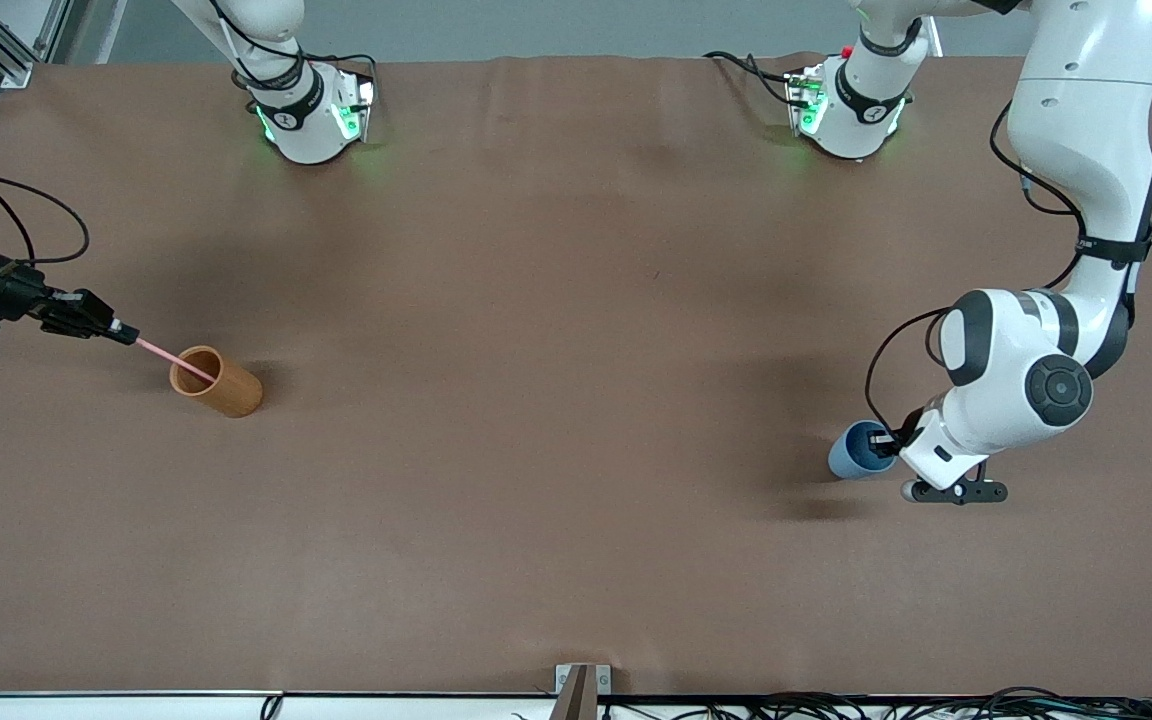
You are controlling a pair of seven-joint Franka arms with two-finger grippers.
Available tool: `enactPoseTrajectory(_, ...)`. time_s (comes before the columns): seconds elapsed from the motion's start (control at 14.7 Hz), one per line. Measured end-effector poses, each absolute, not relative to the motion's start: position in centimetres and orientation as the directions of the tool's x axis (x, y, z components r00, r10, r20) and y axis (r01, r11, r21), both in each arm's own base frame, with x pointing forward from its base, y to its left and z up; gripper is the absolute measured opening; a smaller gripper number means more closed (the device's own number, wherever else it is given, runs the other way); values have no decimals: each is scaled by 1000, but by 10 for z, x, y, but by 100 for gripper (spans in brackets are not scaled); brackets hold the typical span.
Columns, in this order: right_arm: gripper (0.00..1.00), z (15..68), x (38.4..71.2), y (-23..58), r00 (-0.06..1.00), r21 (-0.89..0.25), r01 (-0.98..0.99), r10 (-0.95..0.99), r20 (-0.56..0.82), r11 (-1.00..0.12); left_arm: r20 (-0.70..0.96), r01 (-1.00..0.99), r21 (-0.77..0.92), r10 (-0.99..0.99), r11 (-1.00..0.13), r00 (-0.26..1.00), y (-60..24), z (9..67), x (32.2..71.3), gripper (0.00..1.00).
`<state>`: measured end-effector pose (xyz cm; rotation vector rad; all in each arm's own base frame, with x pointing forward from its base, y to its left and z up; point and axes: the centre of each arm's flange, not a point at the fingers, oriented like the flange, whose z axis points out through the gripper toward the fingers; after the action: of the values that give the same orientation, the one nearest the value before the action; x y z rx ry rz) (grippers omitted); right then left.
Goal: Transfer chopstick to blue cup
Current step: 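Grasp the pink stick with the right gripper while the left gripper grasps the blue cup, then lift the pink stick with the right gripper while the left gripper slides the cup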
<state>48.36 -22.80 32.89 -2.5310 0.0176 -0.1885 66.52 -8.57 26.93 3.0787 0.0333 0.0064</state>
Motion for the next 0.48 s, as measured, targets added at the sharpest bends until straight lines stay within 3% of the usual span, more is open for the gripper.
enactPoseTrajectory(0.48,9,361,502,-228,987,-570,46,-51,153,-821,7,237,82,239,-968,971,-278,340,617,5)
